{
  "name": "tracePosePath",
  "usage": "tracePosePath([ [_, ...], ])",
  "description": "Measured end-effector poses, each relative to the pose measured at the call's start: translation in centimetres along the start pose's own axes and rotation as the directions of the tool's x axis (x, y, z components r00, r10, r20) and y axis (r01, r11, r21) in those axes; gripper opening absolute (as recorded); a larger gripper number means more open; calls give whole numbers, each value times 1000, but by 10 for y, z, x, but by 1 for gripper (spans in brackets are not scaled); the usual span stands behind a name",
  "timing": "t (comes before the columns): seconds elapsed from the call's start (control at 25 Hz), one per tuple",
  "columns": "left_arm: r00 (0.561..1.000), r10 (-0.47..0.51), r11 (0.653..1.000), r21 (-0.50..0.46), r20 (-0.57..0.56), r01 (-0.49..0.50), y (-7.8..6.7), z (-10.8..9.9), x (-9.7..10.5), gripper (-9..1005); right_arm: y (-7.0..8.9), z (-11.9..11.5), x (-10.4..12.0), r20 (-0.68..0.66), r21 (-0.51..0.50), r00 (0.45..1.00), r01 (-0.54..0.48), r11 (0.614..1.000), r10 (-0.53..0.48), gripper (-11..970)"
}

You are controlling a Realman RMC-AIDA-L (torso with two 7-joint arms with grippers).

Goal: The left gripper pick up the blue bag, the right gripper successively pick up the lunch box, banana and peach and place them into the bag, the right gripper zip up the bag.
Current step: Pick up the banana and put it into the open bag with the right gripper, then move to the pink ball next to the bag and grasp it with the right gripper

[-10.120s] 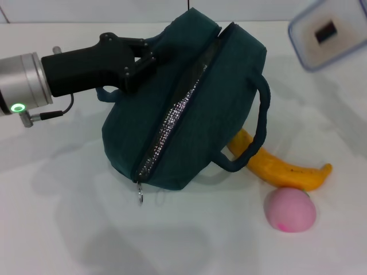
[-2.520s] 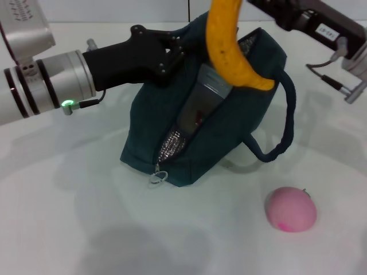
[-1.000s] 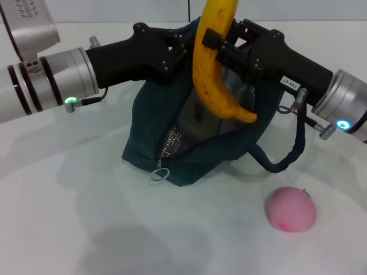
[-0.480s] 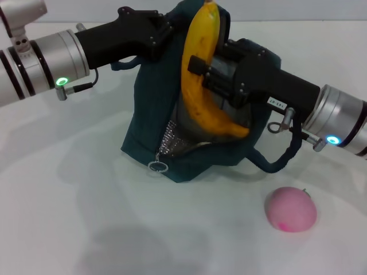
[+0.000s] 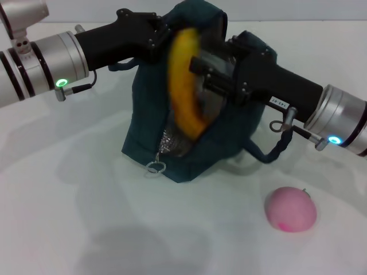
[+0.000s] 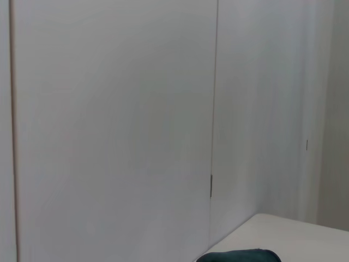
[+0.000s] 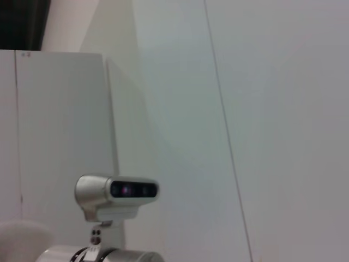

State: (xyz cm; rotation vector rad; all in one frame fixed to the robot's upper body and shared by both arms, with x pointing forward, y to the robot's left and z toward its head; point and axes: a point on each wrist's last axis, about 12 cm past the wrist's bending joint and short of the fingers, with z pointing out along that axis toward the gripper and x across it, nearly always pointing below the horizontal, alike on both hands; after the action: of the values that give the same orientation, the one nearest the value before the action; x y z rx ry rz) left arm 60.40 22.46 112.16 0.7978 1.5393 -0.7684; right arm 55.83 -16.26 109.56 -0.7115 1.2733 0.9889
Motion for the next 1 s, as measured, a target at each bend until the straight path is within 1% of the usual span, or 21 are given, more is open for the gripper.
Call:
tracePosePath([
  [0.16,1000,9,1000,-5,-1,-9,0,-2,1,125,-6,-3,-4,28,37,1000,1,999,-2,582],
  [0.32,1000,13,1000,-6,-3,-13,1,-2,2,126,-14,-15,-10,80,107,997,-5,994,-4,658],
  [0.4,1000,18,1000,-9,-4,-18,1,-3,3,127,-16,-21,-12,95,125,995,-3,992,-9,697],
  [0.52,1000,26,1000,-15,-1,-26,1,-6,3,127,-19,-23,-11,75,135,997,2,991,-13,766],
  [0.6,999,41,999,-9,9,-41,1,-7,0,128,-20,-24,-7,42,141,999,7,990,-13,761],
  [0.72,998,55,998,5,42,-55,0,-11,-8,128,-20,-25,-3,-6,126,1000,26,992,-25,754],
  [0.84,997,45,999,6,57,-45,0,-17,-11,129,-18,-29,-7,-17,77,999,43,996,-41,748],
  [0.96,998,41,999,-17,44,-40,2,-21,-7,129,-18,-45,-18,-40,-4,998,41,999,-41,742],
  [1.0,999,40,999,-27,37,-39,2,-22,-5,130,-18,-53,-23,-60,-38,998,26,999,-29,741],
])
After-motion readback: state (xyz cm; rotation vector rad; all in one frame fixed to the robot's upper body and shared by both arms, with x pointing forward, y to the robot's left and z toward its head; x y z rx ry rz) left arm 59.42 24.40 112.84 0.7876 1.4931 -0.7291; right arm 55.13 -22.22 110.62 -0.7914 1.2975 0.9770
